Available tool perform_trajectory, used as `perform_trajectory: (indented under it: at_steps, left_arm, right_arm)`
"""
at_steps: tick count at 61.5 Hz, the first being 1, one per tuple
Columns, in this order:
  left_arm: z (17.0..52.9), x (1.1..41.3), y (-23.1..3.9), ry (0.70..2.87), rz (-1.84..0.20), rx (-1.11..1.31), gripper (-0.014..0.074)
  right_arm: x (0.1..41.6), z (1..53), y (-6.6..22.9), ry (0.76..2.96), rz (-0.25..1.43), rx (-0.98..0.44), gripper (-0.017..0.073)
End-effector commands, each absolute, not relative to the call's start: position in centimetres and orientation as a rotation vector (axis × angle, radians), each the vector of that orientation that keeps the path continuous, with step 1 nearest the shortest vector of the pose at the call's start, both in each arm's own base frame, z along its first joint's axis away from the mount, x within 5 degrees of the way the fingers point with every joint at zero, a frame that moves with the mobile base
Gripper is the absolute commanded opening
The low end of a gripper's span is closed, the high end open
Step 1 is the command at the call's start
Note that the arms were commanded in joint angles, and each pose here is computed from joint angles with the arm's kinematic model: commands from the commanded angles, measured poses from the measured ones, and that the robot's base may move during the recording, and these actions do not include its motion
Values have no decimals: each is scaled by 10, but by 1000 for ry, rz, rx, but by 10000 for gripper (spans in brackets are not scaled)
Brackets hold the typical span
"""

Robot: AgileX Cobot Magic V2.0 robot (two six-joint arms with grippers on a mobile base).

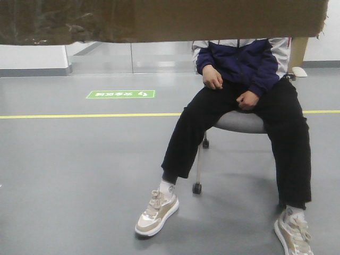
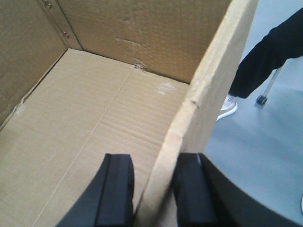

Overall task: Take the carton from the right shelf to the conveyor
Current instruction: 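Carry the carton in both grippers while driving toward the red conveyor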

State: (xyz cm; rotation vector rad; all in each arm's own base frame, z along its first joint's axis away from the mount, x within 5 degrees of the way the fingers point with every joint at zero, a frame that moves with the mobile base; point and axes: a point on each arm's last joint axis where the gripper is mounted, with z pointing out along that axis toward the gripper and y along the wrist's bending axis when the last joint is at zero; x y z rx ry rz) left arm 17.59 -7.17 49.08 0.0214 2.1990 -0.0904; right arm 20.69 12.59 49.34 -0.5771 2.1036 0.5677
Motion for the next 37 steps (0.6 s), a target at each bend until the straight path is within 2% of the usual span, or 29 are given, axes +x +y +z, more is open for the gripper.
perform_trajectory:
  at_steps: [1,37]
  left_arm:
    - [496,172,-76,2160,-147,89,-16]
    - [496,172,-76,2156,-140,88,-16]
  right_arm:
    - [207,502,126,2012,563,-584,-69]
    - [208,503,126,2000,564,-577,-69]
